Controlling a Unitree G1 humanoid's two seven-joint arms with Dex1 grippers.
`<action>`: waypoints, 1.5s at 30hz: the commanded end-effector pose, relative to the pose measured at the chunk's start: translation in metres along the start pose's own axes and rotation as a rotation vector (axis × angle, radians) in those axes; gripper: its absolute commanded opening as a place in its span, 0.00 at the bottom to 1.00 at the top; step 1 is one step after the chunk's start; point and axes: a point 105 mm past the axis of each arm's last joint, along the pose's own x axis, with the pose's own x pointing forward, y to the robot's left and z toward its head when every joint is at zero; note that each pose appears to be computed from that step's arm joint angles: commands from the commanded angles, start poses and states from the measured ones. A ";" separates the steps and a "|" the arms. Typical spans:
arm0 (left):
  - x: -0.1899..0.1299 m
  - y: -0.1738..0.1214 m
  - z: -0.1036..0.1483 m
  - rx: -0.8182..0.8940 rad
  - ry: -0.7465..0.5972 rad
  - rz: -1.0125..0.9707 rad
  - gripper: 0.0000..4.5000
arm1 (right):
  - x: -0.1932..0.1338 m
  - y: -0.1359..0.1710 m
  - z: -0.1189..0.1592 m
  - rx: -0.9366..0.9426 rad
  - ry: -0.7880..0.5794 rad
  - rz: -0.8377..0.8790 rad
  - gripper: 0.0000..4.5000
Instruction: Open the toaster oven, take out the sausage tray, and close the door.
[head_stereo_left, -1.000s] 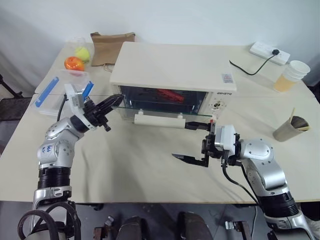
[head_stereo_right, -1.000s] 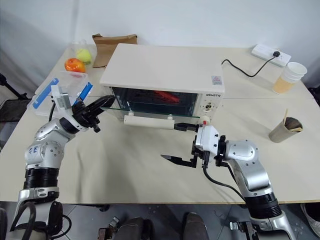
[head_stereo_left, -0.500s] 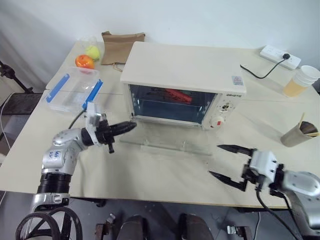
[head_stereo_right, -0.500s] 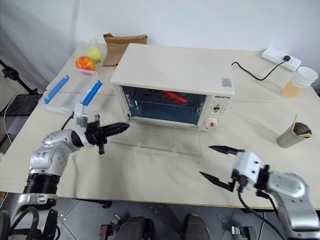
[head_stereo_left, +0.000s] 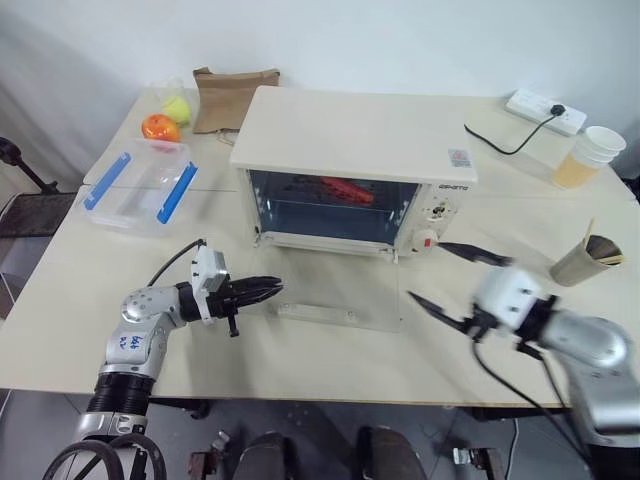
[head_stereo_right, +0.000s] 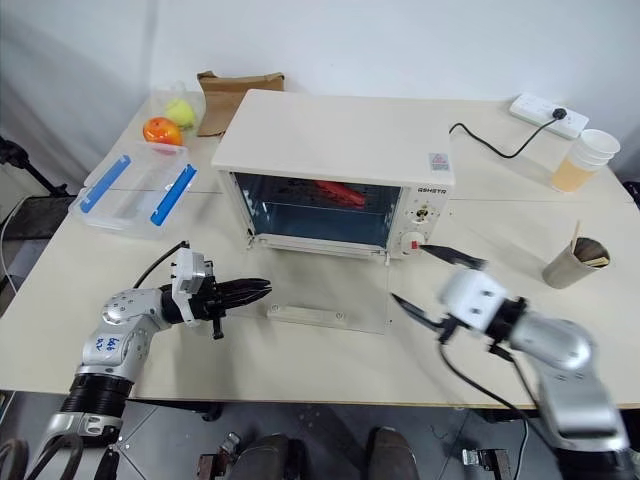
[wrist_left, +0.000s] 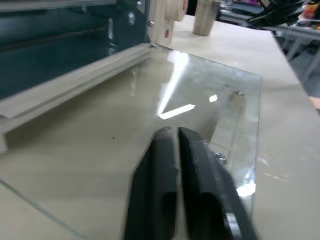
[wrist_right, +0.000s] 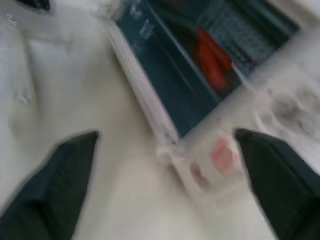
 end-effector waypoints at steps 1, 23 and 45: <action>-0.013 0.004 0.020 0.047 -0.095 0.082 0.40 | 0.023 0.004 0.026 -0.031 -0.082 0.000 1.00; -0.072 -0.023 0.043 -0.008 -0.241 0.413 0.99 | 0.152 -0.025 0.034 -0.677 0.054 -0.251 1.00; -0.065 -0.031 0.043 0.020 -0.241 0.353 1.00 | 0.179 -0.022 0.023 -0.683 0.140 -0.253 0.01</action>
